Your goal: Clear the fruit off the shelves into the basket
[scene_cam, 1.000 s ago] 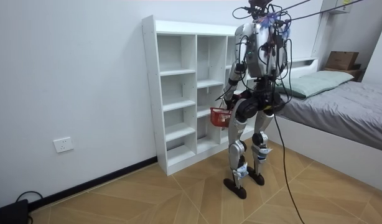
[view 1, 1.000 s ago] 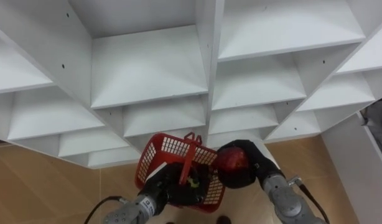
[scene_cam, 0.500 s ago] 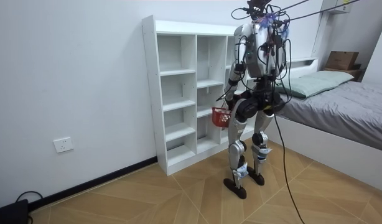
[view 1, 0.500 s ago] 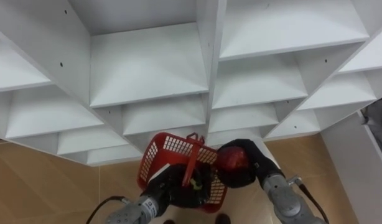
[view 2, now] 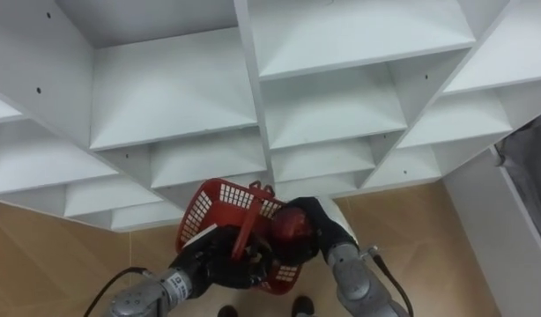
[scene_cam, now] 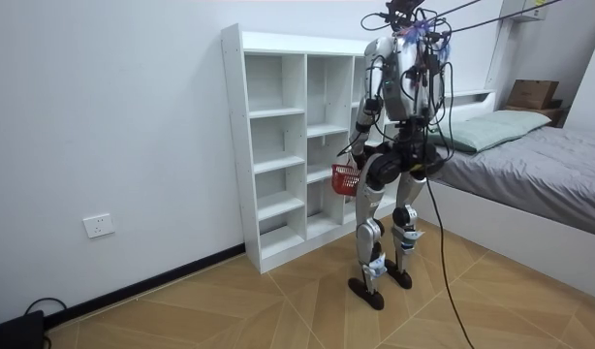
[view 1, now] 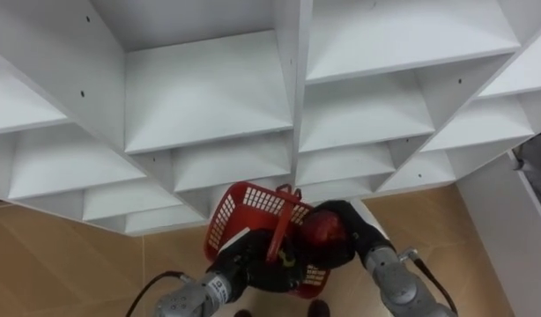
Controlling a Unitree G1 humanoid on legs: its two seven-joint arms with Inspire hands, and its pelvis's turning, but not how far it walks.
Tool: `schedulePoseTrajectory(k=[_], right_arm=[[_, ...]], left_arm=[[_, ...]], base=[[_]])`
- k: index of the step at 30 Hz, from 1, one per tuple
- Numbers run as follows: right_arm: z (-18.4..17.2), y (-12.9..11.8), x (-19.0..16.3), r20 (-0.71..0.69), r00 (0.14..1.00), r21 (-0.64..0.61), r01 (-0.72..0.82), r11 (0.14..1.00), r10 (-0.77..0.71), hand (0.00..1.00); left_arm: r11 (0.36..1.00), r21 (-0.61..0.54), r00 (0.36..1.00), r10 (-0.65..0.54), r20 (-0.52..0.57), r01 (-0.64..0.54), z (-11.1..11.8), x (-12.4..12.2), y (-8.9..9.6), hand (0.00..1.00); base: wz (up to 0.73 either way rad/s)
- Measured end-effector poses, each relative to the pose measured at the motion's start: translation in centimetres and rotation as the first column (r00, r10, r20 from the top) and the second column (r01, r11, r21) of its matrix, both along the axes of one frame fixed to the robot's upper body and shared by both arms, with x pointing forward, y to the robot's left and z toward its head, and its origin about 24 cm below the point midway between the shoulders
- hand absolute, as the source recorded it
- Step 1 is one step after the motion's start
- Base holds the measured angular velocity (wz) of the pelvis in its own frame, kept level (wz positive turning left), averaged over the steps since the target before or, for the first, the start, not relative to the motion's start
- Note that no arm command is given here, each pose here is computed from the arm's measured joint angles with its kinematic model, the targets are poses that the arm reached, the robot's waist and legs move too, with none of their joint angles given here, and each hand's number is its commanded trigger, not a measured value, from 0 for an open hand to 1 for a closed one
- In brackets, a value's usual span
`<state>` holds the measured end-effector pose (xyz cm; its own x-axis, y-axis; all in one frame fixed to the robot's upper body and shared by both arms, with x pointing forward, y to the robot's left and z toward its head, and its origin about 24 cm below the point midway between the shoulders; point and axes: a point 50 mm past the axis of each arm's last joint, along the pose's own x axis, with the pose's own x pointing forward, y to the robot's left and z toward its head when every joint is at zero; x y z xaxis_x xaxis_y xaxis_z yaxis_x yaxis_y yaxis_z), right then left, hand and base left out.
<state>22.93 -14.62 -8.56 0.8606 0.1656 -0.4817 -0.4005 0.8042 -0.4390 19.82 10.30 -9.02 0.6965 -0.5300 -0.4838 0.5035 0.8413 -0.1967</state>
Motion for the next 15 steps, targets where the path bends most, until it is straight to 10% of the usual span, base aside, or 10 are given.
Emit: schedulePoseTrajectory(k=[5,6,8,15], right_arm=[[-0.02,0.51,0.01,-0.008,1.000,0.018,-0.015,1.000,0.015,1.00],[-0.02,0.52,0.01,-0.009,1.000,0.018,-0.015,1.000,0.015,0.86],[-0.15,0.56,-0.03,-0.018,1.000,0.019,-0.016,1.000,0.016,0.07],[-0.29,0.77,-0.03,-0.036,0.999,0.030,-0.029,0.999,0.030,0.00]], left_arm=[[1.000,-0.012,1.000,-0.023,0.000,0.023,0.07,-0.01,-0.31,1.00],[1.000,-0.012,1.000,-0.023,0.001,0.023,0.08,0.01,-0.31,1.00],[1.000,-0.014,1.000,-0.027,0.000,0.027,0.07,-0.01,-0.33,1.00],[0.998,-0.023,0.999,-0.051,0.001,0.051,0.16,0.01,-0.62,1.00]], base=[[-0.01],[0.00],[-0.03],[0.00]])
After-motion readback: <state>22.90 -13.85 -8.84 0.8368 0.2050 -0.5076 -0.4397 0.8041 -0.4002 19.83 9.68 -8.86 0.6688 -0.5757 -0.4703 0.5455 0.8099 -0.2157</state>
